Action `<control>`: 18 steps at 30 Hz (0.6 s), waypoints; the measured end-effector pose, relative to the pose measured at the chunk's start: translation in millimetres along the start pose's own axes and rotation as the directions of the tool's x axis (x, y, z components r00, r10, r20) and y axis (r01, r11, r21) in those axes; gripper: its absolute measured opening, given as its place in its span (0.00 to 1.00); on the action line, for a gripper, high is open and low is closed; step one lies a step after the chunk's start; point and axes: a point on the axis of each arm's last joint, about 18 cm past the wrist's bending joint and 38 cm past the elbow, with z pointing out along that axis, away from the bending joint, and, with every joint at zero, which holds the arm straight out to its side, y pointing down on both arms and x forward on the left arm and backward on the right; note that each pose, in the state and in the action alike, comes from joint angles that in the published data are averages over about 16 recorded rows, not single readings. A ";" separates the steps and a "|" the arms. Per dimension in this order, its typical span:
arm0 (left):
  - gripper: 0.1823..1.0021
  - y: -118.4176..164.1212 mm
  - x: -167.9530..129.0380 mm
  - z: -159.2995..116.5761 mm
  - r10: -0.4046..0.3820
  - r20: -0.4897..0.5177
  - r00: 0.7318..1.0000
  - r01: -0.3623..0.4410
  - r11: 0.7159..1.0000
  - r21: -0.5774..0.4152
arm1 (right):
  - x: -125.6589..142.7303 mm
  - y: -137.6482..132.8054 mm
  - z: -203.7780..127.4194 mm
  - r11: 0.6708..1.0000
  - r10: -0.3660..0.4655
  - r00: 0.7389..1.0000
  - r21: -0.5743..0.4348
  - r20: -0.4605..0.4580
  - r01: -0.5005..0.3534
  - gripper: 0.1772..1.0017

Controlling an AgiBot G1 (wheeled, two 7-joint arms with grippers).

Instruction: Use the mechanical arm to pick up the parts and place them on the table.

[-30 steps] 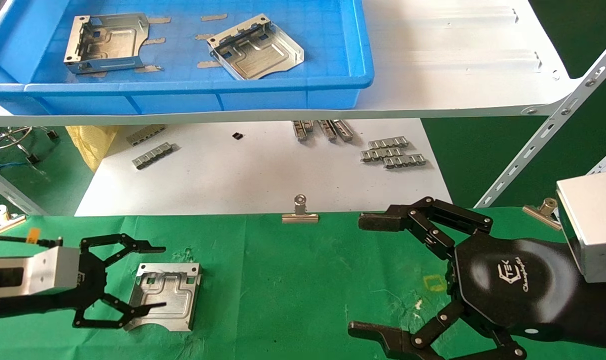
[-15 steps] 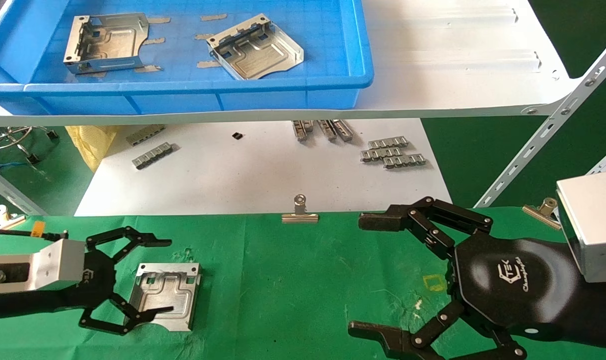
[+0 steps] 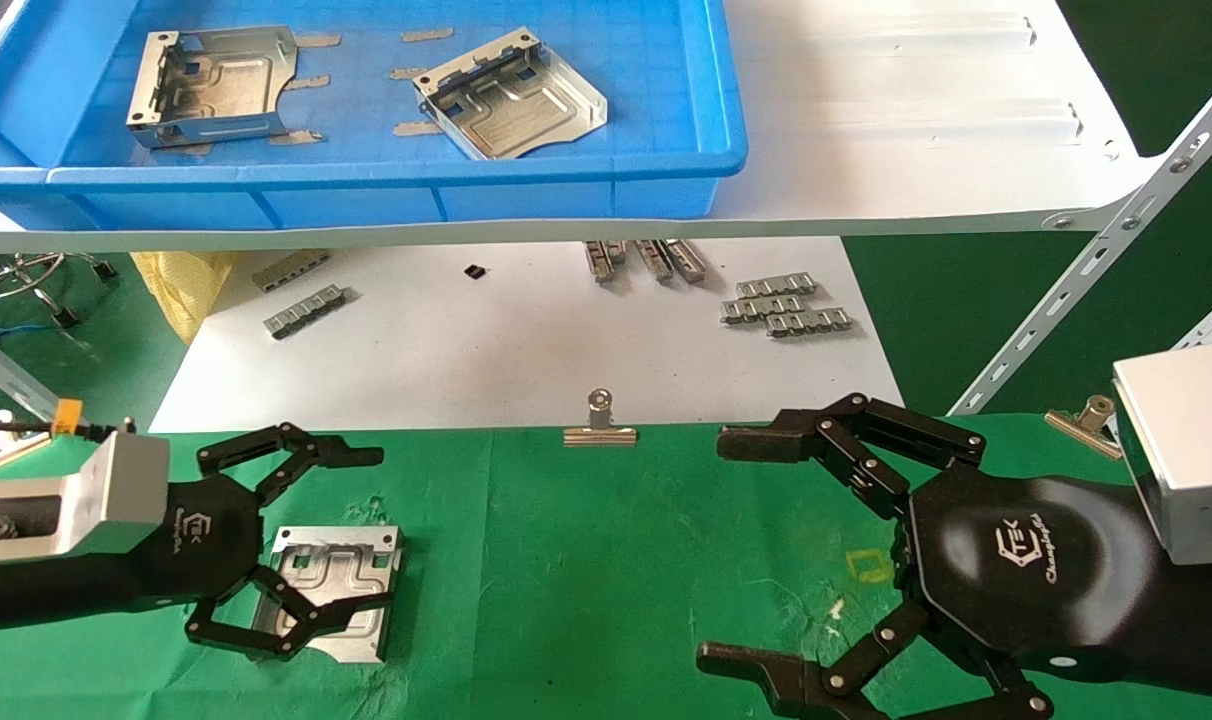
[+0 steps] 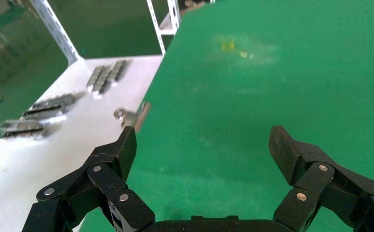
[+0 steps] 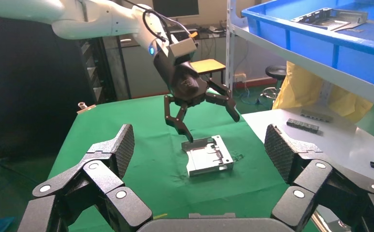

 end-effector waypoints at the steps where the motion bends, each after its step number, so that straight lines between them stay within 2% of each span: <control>1: 1.00 -2.7 0.8 0.8 -0.006 -0.001 1.000 0.006 1.000 0.009 | 0.0 0.0 0.0 1.000 0.000 1.000 0.000 0.000 0.000 1.00; 18: 1.00 -51.1 18.3 7.3 -0.098 -0.043 0.994 0.103 0.984 0.143 | 0.0 0.0 0.0 1.000 0.000 1.000 0.000 0.000 0.000 1.00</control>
